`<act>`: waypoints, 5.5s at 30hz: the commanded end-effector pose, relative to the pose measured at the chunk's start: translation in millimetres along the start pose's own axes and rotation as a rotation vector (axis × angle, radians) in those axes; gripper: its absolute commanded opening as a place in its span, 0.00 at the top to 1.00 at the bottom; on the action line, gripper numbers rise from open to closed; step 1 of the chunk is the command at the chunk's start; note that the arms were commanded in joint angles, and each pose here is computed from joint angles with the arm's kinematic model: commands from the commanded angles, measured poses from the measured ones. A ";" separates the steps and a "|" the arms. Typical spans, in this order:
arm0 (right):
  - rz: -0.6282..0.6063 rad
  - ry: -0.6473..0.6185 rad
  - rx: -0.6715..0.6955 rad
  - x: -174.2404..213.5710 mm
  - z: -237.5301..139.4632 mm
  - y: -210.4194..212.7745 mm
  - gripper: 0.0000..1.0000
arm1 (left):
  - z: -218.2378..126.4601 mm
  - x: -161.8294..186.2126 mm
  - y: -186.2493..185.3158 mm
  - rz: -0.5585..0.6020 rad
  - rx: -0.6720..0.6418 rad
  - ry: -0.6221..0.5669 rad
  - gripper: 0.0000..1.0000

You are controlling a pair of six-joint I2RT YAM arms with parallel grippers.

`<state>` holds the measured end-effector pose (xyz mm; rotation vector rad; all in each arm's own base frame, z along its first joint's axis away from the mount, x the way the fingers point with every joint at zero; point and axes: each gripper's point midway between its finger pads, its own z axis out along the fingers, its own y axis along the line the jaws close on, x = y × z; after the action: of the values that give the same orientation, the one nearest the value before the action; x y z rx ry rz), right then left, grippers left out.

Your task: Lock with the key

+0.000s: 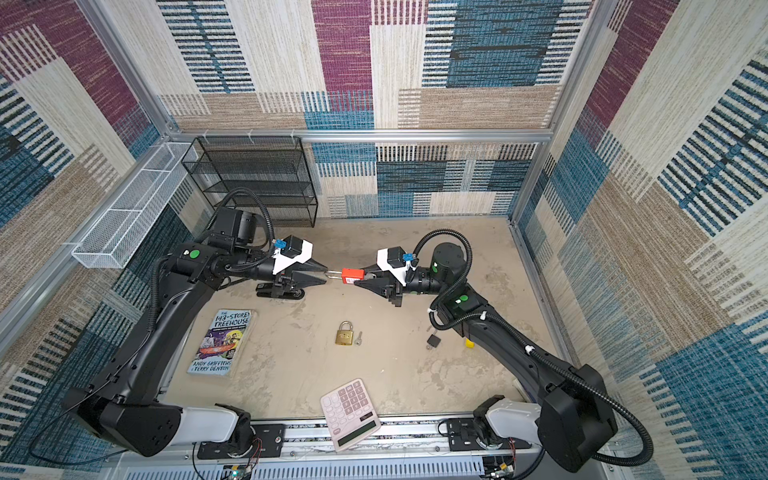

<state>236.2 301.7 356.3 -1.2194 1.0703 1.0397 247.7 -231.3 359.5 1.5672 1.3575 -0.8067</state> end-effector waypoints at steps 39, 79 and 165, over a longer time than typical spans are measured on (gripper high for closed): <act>-0.047 -0.067 0.011 -6.9 38.0 -6.5 0.98 | 15.9 -11.4 -1.6 -0.025 0.069 -0.066 0.68; 0.093 0.000 0.057 -0.1 11.8 -6.1 0.38 | 11.2 -8.1 0.9 0.025 0.016 -0.021 1.00; -0.001 0.133 0.211 36.3 -35.9 -23.0 1.00 | 14.9 29.8 17.7 -0.053 0.004 0.096 1.00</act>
<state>259.8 271.2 317.7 -1.1646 1.2565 0.8583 272.3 -234.6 333.5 1.5759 1.4729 -0.7862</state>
